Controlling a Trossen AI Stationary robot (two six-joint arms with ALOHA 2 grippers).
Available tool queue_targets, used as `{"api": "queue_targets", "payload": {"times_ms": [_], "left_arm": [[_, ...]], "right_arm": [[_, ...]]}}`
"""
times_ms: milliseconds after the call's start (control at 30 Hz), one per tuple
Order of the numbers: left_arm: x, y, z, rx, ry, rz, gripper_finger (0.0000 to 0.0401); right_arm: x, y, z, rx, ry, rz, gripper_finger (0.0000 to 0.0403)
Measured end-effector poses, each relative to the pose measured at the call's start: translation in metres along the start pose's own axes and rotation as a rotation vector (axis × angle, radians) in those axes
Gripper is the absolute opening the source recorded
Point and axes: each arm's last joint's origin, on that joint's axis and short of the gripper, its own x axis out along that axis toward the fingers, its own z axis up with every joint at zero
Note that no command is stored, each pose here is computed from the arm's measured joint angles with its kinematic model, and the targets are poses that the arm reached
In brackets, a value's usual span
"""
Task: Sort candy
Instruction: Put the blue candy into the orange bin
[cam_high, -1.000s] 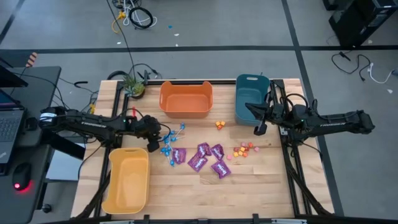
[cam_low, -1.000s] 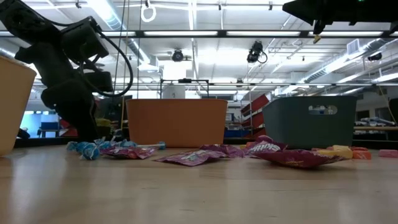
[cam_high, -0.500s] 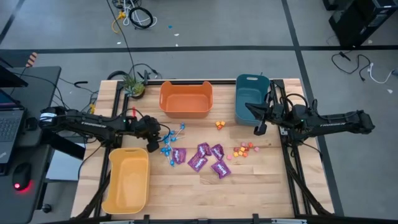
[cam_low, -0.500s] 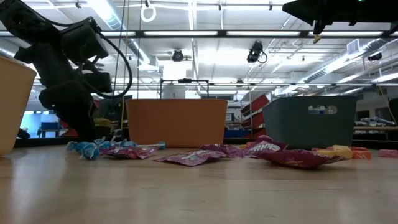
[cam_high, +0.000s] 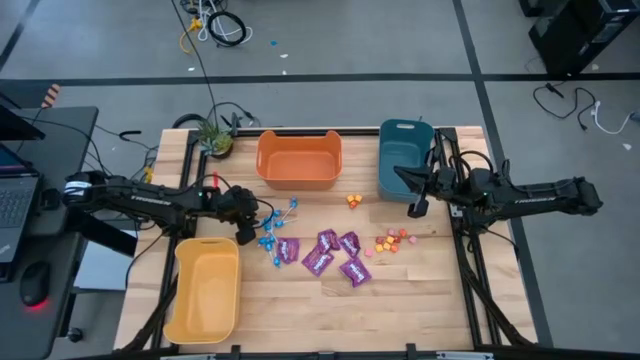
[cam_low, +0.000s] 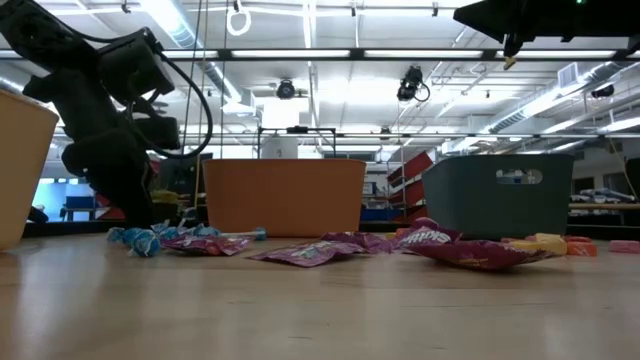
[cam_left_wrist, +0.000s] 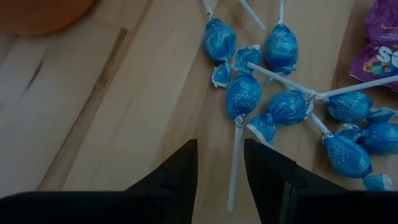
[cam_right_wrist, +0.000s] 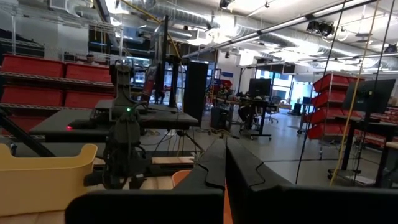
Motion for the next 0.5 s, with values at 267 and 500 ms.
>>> {"api": "queue_targets", "payload": {"times_ms": [267,500], "left_arm": [[0.0002,0.0001,-0.0001,-0.017,0.001,0.002,0.0135],[0.0040,0.0001,-0.0013,-0.016,0.023,0.010,0.0135]], "right_arm": [[0.0000,0.0000,0.0000,0.000,0.000,0.000,0.0000],[0.0000,0.0000,-0.0001,0.000,0.001,0.000,0.0000]]}}
